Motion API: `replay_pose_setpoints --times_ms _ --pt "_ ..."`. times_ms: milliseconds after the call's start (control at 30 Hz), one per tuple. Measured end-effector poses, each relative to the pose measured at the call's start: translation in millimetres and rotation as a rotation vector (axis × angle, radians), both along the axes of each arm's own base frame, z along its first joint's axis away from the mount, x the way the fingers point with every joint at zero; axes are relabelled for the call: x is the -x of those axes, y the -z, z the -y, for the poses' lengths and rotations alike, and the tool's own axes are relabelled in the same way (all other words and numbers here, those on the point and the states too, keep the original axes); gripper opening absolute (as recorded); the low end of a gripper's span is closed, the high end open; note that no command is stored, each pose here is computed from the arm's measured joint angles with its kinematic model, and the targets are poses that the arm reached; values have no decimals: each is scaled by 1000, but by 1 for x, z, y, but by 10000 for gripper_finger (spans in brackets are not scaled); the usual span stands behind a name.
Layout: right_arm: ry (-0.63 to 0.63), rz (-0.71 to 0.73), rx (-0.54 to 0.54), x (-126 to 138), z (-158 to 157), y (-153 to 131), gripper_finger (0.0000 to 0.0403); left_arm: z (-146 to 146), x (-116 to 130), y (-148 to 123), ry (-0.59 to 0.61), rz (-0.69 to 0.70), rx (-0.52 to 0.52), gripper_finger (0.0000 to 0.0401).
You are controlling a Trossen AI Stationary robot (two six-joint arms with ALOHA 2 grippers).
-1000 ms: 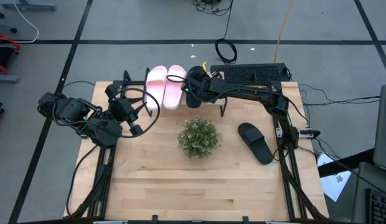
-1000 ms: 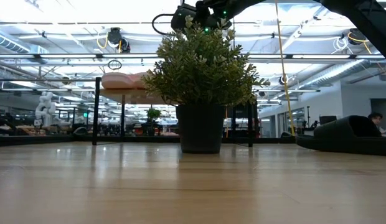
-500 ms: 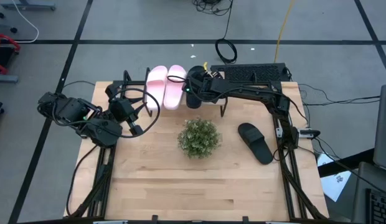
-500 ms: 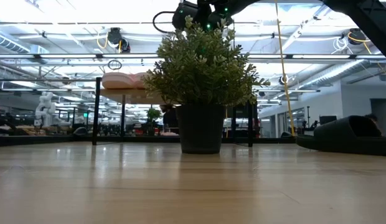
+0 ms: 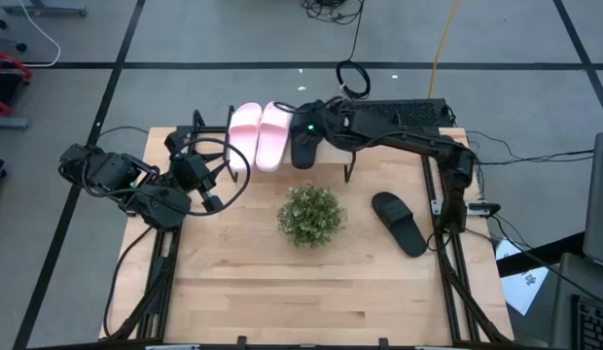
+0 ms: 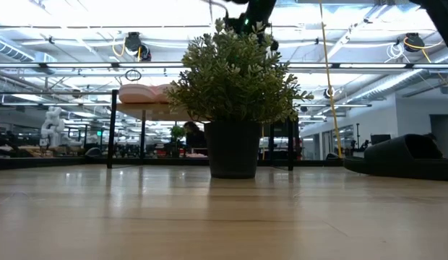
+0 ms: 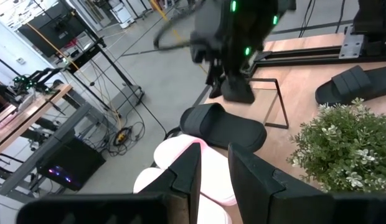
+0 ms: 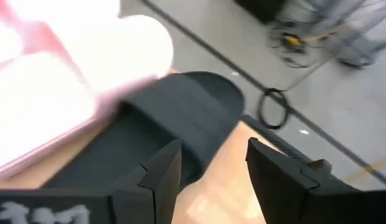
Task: Pick and place slides into the shelf
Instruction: Put the black slides on the shelf
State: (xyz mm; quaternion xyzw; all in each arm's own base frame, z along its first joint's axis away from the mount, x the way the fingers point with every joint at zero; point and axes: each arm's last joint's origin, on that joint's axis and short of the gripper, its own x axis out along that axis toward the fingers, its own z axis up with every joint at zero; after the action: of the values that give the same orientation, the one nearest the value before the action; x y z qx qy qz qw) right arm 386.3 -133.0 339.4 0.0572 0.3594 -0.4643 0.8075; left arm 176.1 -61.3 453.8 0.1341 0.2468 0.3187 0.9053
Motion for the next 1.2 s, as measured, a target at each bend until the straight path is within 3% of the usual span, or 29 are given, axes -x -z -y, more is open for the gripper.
replay_pose_setpoints --times_ms 167,333,500,600,667,900,1200 --pt "-216 31 -106 27 -29 -38 165 0 0 0 3 -6 -6 85" --pt "-450 -106 -244 74 -82 -65 155 0 0 0 4 -8 -8 85" --pt "-553 -346 -334 123 -142 -72 148 0 0 0 5 -8 -8 85" --pt "-631 -339 -348 134 -171 -67 145 0 0 0 4 -7 -8 85" --pt "-688 -359 -352 139 -189 -57 143 0 0 0 1 -4 -7 85" --pt "-605 -657 -389 166 -215 17 130 1 -2 -1 -9 27 0 85" --pt "-559 -1004 -391 202 -213 99 125 1 -4 -3 -19 61 13 85"
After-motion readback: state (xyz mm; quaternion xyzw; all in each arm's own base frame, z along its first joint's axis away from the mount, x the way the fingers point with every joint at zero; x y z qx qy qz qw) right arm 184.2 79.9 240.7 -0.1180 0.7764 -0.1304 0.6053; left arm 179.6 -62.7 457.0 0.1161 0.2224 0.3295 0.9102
